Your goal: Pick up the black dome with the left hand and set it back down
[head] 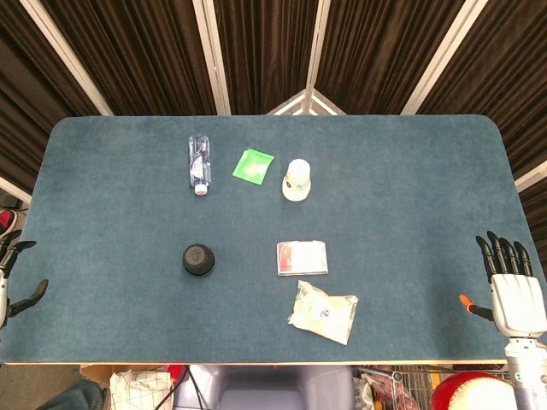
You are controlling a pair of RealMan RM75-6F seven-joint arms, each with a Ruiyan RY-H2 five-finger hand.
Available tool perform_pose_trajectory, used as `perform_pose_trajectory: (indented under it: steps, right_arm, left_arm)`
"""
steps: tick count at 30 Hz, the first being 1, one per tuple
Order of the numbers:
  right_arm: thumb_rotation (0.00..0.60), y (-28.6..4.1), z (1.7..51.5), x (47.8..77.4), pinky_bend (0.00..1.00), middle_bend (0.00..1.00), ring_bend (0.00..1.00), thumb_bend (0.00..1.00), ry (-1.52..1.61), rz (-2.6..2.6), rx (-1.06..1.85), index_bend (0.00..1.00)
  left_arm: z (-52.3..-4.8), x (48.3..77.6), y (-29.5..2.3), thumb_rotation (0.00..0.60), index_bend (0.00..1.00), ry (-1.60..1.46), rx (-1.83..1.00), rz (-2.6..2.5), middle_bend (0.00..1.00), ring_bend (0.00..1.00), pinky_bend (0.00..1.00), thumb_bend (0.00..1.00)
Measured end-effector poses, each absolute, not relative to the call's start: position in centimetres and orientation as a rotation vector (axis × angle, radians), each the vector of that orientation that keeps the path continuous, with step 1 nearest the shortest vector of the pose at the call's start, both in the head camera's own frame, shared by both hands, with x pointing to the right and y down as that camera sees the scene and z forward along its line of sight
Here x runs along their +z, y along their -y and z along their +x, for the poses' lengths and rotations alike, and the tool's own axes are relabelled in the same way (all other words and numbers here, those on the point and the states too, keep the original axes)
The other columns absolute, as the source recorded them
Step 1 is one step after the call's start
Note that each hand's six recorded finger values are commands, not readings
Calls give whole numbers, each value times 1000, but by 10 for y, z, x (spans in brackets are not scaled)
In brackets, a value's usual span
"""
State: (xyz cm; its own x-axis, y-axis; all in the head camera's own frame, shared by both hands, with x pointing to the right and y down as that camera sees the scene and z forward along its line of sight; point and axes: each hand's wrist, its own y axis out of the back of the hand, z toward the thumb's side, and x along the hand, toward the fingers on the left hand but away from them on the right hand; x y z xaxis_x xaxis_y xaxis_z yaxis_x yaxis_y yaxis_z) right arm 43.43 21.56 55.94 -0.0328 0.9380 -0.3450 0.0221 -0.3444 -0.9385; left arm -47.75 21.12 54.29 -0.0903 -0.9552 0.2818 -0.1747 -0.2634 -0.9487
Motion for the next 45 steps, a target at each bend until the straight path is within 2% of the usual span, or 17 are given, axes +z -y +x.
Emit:
perform_pose_trajectory:
  steps: [6, 16, 33, 45]
  right_arm:
    - [600, -216, 435, 561, 11, 24, 43, 150, 1057, -1463, 1490, 42]
    - [600, -219, 430, 554, 11, 24, 43, 150, 1078, -1465, 1471, 42]
    - [600, -223, 434, 559, 11, 24, 43, 150, 1058, -1489, 1498, 42]
    - [600, -222, 438, 560, 10, 23, 43, 150, 1065, -1493, 1508, 42]
  left_arm:
    - [-475, 544, -212, 600, 255, -1265, -1422, -1491, 118, 0, 0, 371]
    - [-464, 551, -216, 600, 242, -1243, -1395, -1517, 113, 0, 0, 237]
    - [-394, 605, -205, 600, 173, -1143, -1365, -1826, 62, 0, 0, 160]
    - [-327, 654, -195, 600, 138, -1140, -1337, -2063, 88, 0, 0, 128]
